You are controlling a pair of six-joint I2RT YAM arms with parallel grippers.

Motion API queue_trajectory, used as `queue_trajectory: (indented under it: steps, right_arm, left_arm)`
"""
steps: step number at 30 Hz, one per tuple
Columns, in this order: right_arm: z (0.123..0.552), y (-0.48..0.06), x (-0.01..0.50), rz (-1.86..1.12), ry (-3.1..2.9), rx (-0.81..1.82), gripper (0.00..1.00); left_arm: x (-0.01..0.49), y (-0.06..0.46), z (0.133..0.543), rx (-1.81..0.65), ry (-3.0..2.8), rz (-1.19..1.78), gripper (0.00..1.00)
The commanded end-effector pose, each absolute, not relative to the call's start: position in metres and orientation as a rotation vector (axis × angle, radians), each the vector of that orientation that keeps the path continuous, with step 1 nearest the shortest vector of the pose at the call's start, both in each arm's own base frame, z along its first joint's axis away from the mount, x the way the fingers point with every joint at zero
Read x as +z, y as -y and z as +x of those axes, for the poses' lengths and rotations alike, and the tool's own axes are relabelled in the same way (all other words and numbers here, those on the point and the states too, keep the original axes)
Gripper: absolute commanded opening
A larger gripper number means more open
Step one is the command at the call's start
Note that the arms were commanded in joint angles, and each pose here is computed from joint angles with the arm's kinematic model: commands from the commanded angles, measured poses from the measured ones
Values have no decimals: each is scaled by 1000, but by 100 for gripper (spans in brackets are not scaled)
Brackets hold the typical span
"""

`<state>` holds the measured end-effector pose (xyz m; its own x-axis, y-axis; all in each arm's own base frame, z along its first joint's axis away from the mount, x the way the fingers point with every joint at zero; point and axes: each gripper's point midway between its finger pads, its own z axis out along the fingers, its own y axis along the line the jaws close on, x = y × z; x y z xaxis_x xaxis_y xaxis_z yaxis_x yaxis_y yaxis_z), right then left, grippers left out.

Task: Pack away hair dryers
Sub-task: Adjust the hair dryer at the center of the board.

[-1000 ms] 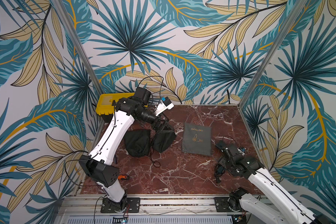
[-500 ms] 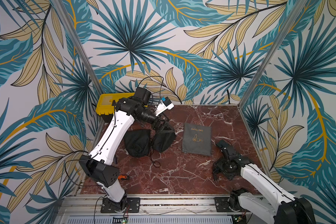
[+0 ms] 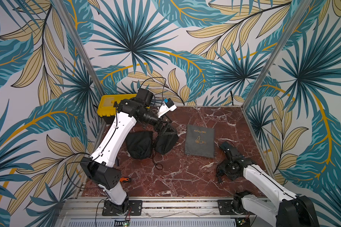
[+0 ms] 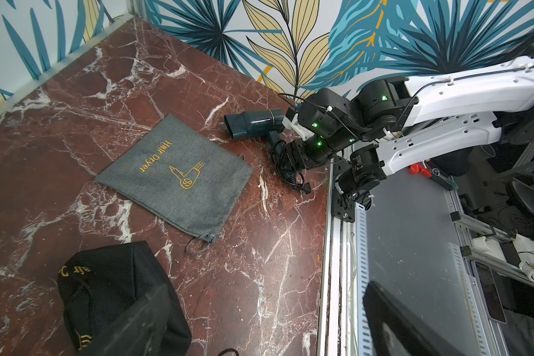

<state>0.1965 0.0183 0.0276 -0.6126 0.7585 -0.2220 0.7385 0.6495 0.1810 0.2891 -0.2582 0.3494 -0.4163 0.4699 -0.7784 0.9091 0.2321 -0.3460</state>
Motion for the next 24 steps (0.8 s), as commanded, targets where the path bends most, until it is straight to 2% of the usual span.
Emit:
queue_trajectory:
  steps: [1, 6, 8, 13, 18, 24]
  right_arm:
    - [191, -12, 21, 1185, -2629, 33, 61]
    - [196, -14, 15, 1158, -2667, 11, 56]
    - [196, -13, 15, 1147, -2689, -17, 50]
    - [196, -13, 19, 1121, -2717, -26, 31]
    - [193, -13, 35, 1071, -2705, -2, 2]
    - [195, -11, 70, 938, -2622, 58, 0]
  left_arm:
    - [354, 258, 283, -1101, -1960, 1271, 99]
    - [352, 258, 283, -1105, -1968, 1267, 99]
    - [351, 259, 283, -1112, -1972, 1265, 99]
    - [355, 258, 283, -1108, -1969, 1258, 100]
    - [367, 261, 285, -1117, -1946, 1244, 99]
    - [392, 261, 304, -1046, -1941, 1174, 99]
